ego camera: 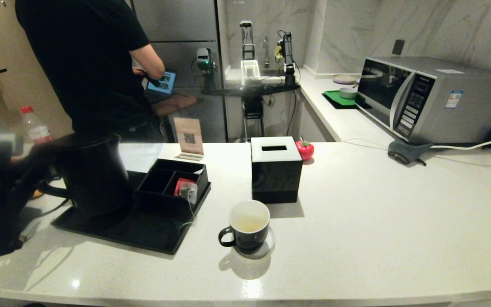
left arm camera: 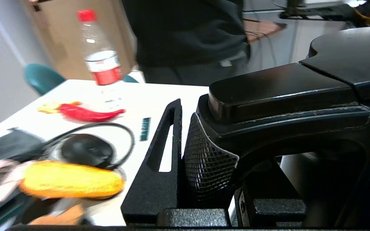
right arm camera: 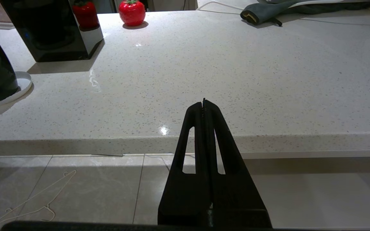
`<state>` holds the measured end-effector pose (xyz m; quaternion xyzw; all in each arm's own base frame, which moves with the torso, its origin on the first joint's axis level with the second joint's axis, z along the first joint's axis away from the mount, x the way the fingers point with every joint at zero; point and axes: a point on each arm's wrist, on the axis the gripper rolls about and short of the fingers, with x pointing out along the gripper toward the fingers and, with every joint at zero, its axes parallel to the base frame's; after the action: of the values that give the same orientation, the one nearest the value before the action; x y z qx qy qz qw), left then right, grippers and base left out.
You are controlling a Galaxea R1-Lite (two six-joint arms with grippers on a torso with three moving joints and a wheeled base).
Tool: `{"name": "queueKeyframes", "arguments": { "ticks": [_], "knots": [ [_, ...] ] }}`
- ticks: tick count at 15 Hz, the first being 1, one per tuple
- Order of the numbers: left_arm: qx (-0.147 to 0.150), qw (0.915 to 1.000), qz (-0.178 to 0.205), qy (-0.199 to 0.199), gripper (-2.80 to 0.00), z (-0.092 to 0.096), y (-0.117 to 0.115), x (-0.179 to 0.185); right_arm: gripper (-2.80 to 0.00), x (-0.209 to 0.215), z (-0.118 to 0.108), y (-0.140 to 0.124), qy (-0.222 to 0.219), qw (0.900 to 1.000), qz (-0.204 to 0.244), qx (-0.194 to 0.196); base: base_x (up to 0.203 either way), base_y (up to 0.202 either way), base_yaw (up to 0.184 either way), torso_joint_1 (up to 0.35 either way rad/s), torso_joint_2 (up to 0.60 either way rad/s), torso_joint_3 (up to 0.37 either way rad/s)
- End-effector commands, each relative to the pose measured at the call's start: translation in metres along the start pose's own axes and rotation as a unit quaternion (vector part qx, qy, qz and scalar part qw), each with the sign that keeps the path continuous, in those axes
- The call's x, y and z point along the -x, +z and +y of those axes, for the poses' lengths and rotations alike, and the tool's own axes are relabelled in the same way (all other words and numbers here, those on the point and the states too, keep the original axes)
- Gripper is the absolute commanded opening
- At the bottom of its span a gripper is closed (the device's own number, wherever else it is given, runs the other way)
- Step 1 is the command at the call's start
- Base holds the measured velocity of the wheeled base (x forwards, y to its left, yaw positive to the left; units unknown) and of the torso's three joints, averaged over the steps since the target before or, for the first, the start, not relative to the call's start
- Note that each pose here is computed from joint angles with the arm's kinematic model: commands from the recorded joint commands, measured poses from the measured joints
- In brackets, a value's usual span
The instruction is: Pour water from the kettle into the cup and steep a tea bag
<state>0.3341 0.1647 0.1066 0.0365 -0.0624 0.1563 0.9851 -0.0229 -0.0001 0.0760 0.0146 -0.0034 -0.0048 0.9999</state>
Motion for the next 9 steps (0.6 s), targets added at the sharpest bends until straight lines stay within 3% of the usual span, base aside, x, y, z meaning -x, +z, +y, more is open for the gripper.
{"name": "queueKeyframes", "arguments": {
  "ticks": [1,9],
  "knots": [
    [-0.002,0.9998,-0.019,-0.004,-2.8,-0.0021,-0.0055,-0.0079,-2.8,-0.0001,0.0,0.0001,0.0,1.0,0.0,0.0,0.0,0.0,0.0,0.0,0.0,0.0],
    [-0.005,0.9997,-0.019,-0.015,-2.8,-0.0097,-0.0135,-0.0169,-2.8,-0.0001,0.0,0.0001,0.0,1.0,0.0,0.0,0.0,0.0,0.0,0.0,0.0,0.0]
  ]
}}
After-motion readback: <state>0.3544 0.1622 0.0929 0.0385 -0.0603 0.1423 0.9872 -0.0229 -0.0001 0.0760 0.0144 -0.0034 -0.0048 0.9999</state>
